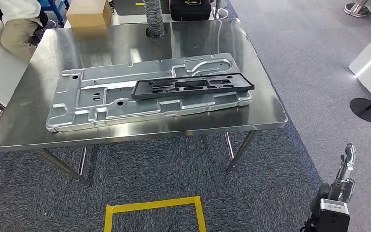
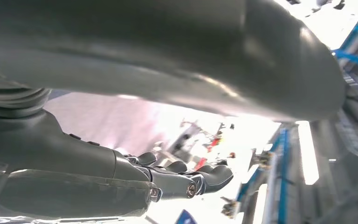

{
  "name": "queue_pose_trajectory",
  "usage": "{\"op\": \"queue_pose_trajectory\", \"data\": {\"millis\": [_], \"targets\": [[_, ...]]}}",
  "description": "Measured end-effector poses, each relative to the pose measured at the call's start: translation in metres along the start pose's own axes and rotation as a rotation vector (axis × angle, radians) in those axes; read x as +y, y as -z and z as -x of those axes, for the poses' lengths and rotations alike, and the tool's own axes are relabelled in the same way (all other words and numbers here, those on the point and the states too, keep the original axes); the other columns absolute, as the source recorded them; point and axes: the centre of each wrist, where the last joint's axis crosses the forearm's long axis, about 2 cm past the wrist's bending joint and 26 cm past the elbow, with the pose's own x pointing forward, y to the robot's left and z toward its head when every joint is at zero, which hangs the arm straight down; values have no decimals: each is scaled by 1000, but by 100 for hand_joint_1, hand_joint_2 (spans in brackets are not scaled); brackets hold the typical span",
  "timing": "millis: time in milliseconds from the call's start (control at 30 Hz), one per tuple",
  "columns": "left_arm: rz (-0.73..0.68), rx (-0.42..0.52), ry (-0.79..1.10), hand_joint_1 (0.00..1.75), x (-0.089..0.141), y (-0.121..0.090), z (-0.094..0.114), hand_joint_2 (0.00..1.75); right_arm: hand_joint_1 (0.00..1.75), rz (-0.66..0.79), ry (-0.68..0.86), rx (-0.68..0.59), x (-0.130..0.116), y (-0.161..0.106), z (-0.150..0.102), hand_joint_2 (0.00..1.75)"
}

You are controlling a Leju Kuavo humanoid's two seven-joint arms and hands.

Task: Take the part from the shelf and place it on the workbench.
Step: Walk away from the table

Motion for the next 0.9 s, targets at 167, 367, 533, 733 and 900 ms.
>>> {"op": "queue_pose_trajectory", "data": {"millis": [167,367,533,733,900], "targets": [[12,-7,9,0,-1,-1,1,0,0,-75,-115,162,1,-33,31,0],[28,-16,24,0,-2,-3,4,0,0,-222,-278,534,1,-116,86,0],[31,-15,33,0,-2,-3,5,0,0,-367,-371,1036,-7,-207,87,0],[31,-25,25,0,-5,-1,1,0,0,-537,-387,1334,-2,-250,69,0],[53,-33,32,0,-5,-2,1,0,0,-648,-375,1517,-1,-264,61,0]]}}
